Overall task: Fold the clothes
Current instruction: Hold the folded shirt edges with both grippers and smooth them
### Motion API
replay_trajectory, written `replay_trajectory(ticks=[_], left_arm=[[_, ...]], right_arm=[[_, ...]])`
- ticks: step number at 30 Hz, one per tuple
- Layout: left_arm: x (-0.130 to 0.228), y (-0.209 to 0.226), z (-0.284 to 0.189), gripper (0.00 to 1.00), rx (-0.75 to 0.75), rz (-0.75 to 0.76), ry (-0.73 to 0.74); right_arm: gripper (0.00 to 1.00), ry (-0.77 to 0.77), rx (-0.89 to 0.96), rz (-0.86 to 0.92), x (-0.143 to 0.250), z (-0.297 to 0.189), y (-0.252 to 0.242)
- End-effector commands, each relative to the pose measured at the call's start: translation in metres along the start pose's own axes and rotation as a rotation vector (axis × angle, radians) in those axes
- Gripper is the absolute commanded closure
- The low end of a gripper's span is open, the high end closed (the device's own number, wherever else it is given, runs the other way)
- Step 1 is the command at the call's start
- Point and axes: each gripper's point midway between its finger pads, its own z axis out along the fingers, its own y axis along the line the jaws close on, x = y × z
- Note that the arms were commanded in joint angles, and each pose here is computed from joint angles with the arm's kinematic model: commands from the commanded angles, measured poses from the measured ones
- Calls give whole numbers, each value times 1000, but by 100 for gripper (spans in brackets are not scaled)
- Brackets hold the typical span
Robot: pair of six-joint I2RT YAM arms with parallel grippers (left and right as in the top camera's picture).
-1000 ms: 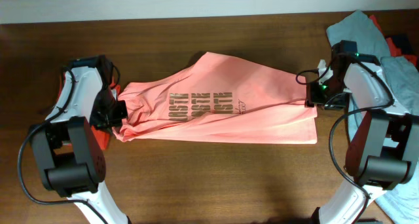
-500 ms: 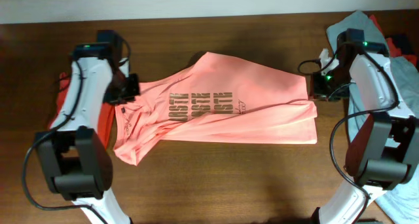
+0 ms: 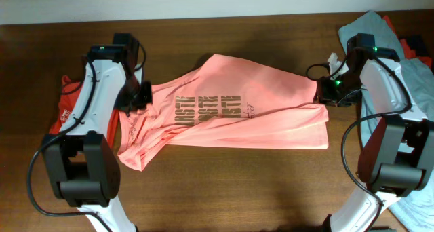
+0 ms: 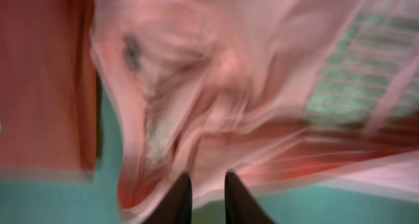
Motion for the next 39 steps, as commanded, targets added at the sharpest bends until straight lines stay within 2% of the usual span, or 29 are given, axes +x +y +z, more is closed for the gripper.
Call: replay_trajectory(ticks=[1,5,10,17,39], left_arm=[[43,21,-1,81,-96,-41,171],[73,46,4,81,-248,-85,280],[101,42,29,81,-253,-60,374],[121,37,70,81,-263,-49,386],[124,36,105,81,-311,-108,303]], right_arm=[[54,8,-14,2,1,1,2],[51,22,-14,5,5,1,3],[51,35,-13,8,8,1,2],[50,34,-13,8,8,1,3],[50,40,-13,10,9,1,3]])
